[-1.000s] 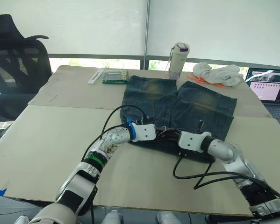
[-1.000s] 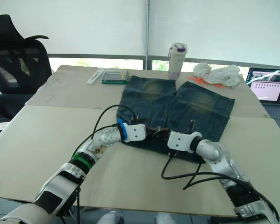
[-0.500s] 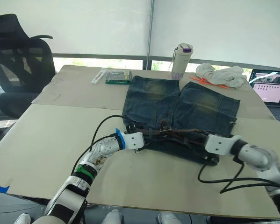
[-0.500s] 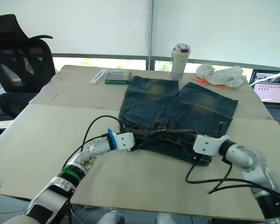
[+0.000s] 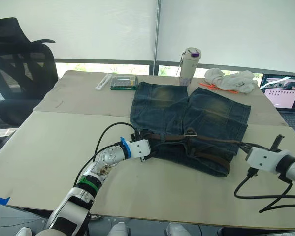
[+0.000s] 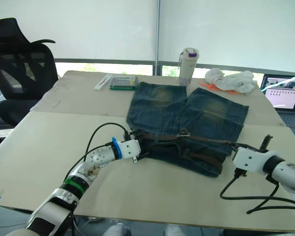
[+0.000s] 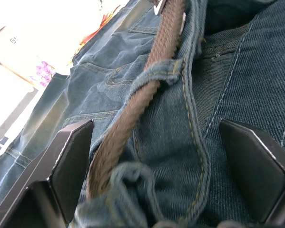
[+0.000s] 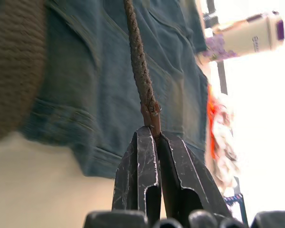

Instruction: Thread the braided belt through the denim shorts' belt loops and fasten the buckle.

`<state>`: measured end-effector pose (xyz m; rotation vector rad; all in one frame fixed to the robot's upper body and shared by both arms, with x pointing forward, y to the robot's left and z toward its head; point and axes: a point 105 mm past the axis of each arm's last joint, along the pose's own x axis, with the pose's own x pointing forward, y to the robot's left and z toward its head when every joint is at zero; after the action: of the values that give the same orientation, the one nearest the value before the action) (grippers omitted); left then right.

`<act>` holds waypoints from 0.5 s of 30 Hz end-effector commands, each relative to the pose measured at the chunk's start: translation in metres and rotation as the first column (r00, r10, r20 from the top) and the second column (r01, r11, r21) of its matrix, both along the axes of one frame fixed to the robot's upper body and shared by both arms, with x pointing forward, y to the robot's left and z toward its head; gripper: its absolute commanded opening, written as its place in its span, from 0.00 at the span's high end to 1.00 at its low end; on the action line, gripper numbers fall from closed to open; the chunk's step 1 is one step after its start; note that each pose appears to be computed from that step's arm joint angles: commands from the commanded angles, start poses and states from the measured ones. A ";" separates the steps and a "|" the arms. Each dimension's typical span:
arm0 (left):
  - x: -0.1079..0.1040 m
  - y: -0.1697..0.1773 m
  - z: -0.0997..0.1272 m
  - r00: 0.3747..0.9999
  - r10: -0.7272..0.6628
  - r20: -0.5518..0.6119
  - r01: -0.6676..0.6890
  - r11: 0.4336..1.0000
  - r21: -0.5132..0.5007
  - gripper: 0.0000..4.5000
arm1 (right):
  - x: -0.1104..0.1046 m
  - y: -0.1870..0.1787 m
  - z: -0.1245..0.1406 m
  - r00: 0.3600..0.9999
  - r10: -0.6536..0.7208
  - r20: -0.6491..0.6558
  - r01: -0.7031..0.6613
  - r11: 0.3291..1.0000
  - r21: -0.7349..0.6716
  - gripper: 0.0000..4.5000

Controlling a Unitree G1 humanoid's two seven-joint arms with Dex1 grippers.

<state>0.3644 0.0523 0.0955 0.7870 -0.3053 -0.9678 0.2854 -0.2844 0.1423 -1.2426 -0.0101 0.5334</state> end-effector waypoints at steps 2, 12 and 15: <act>-0.016 -0.016 0.043 0.992 -0.129 -0.004 0.123 0.952 -0.280 0.01 | 0.003 0.019 0.013 0.998 0.034 0.059 -0.036 0.998 0.048 1.00; 0.017 -0.008 0.098 0.997 0.008 -0.078 -0.054 0.795 -0.604 0.01 | 0.012 0.051 0.011 0.993 0.097 0.066 -0.103 0.991 0.090 1.00; 0.041 0.000 0.077 0.974 0.173 -0.144 -0.223 0.824 -0.520 0.01 | 0.013 0.053 0.010 0.992 0.103 0.066 -0.109 0.990 0.094 1.00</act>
<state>0.3934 0.0451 0.1821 0.2093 -0.4407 -0.7457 0.2973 -0.2367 0.1386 -1.1541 -0.1034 0.5899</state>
